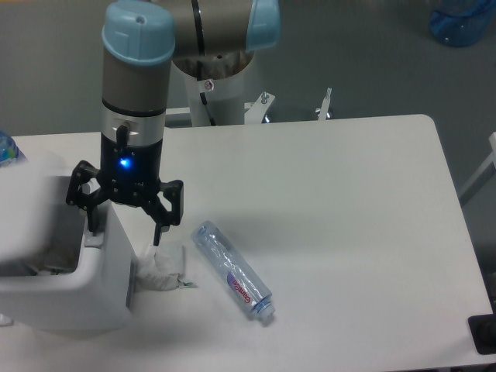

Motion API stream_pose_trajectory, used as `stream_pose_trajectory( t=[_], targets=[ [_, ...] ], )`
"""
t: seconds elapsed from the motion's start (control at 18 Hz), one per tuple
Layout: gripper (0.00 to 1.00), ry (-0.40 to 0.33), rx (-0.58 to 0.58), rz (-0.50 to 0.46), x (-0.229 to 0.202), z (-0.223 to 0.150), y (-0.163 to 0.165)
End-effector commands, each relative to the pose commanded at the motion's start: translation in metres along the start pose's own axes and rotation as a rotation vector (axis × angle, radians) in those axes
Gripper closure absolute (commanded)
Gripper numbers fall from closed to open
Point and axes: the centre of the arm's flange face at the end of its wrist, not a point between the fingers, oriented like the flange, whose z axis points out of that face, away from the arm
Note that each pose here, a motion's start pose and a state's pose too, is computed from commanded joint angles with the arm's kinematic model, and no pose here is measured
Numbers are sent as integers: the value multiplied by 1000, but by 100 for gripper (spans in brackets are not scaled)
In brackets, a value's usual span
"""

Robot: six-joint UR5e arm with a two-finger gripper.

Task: Open the trash can

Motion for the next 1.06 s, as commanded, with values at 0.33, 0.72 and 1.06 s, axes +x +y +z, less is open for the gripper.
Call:
stream_pose_trajectory(
  t=[0.33, 0.72, 1.06],
  targets=[
    [0, -22, 80, 26, -2, -35, -29],
    [0, -197, 71, 77, -63, -48, -43],
    [0, -305, 14, 142, -106, -57, -34]
  ],
)
